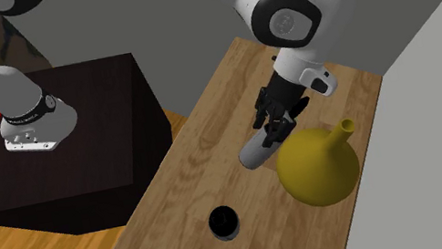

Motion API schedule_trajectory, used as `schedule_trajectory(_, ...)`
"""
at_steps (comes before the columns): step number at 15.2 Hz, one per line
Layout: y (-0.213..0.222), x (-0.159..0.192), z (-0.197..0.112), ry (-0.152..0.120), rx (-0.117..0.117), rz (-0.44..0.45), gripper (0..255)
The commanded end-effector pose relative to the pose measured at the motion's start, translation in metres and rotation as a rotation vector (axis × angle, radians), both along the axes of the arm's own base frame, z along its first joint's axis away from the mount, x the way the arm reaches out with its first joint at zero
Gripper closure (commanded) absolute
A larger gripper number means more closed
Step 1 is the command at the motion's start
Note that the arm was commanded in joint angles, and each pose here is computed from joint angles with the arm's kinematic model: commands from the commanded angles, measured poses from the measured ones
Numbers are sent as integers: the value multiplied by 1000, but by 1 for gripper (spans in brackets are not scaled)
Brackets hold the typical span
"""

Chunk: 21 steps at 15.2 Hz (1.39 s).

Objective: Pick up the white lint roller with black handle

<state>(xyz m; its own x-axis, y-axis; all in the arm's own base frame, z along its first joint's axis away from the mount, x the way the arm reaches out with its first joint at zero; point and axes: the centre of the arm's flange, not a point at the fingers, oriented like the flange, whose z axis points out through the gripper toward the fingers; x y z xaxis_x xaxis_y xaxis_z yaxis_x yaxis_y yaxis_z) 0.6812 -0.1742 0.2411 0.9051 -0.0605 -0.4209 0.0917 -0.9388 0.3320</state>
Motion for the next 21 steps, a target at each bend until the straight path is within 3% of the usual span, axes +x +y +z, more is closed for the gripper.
schedule_trajectory(1,-3,-2,-3,5,-2,-4,255)
schedule_trajectory(7,-2,-2,-3,5,-2,-4,255)
schedule_trajectory(21,-2,-2,71,5,-2,-4,255)
